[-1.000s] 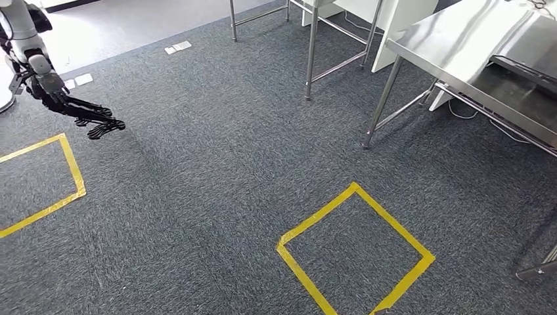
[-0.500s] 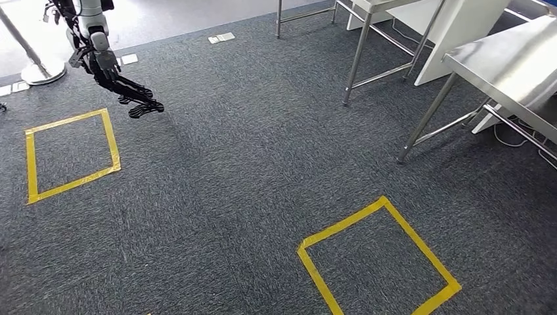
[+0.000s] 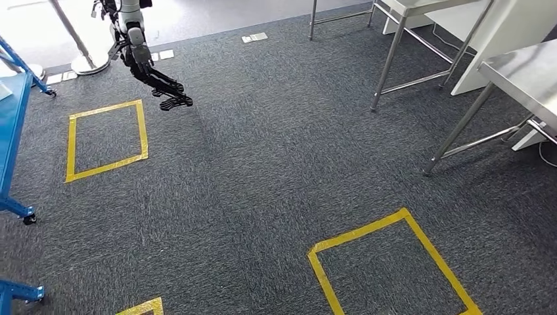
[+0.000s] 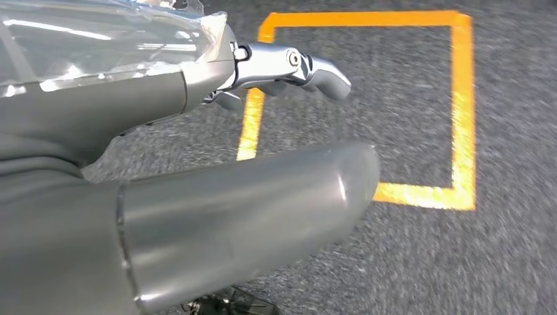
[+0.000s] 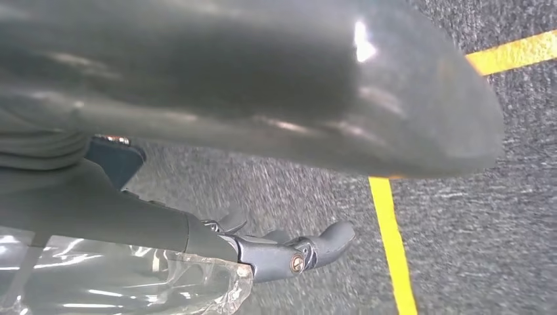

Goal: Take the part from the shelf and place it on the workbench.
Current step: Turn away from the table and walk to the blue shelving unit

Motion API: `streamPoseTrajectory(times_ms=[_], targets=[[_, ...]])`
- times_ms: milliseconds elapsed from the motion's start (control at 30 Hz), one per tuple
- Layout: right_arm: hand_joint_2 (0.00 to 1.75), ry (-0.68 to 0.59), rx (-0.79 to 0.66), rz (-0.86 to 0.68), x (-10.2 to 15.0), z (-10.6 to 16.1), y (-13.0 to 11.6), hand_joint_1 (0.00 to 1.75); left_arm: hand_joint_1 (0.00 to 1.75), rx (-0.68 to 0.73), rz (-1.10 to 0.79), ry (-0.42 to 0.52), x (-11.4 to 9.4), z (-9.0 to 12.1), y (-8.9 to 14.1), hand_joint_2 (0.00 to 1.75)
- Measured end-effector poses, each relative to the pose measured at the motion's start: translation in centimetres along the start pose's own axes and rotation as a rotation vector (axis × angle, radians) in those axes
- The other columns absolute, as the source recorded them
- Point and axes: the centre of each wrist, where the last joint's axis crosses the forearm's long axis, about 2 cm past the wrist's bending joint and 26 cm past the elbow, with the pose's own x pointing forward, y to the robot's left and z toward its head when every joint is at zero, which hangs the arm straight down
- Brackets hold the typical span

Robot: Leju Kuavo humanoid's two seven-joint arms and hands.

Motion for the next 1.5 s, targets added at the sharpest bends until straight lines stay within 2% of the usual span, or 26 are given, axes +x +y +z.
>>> streamPoseTrajectory(times_ms=[1100,1500], targets=[[0.00,-0.005,-0.009,-0.001,0.3,-0.2,-0.2,0.00,0.00,0.004,0.006,0.000,0.0,0.0,-0.1,0.00],[0.00,-0.001,-0.009,0.005,0.7,-0.2,-0.1,0.00,0.00,0.008,0.012,-0.006,0.7,-0.2,-0.4,0.00]])
